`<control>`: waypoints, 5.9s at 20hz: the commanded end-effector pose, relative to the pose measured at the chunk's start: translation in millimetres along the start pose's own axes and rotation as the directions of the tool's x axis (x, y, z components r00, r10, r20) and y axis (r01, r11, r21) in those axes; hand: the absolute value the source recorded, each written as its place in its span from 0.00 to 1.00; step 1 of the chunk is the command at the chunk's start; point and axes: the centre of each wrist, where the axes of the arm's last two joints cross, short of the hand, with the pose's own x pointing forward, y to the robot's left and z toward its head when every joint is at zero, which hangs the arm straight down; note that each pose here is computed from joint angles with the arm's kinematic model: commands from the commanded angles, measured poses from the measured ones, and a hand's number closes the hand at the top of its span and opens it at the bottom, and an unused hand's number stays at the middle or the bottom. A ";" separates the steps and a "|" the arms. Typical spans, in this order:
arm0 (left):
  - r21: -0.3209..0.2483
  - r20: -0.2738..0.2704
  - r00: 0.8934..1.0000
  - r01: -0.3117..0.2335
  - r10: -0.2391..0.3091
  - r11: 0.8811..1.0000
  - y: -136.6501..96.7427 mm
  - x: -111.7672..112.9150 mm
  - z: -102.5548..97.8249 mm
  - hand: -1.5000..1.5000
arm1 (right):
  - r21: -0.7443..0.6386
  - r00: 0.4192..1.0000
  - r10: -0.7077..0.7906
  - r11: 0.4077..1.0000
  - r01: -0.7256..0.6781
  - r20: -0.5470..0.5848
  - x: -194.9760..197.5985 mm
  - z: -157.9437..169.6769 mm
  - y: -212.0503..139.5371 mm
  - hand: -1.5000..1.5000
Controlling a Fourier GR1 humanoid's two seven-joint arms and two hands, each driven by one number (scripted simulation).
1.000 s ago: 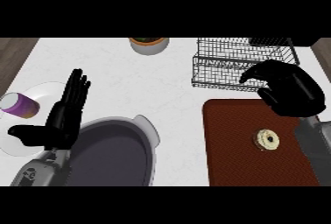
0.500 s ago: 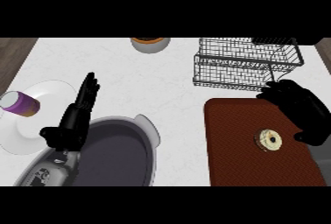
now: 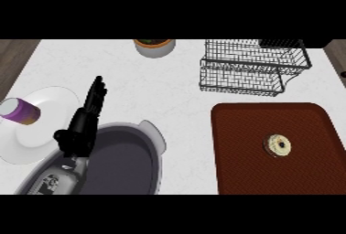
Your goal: Pick the cupcake from the tray and place it in the tiered basket
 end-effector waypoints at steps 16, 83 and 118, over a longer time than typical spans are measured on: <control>0.015 -0.002 1.000 0.001 -0.001 1.000 -2.9 2.4 -5.2 0.50 | 0.477 0.647 0.762 0.582 -0.658 -0.036 122.3 -53.4 93.9 0.00; 0.002 -0.039 0.999 0.013 -0.013 1.000 -21.4 6.4 0.3 0.50 | 0.603 0.301 0.953 0.214 -0.768 0.045 -85.8 -32.2 50.6 0.00; 0.020 -0.005 1.000 0.015 -0.015 1.000 -19.2 1.9 -5.5 0.50 | 0.626 0.360 0.932 0.301 -0.720 -0.035 -184.7 -32.8 82.6 0.00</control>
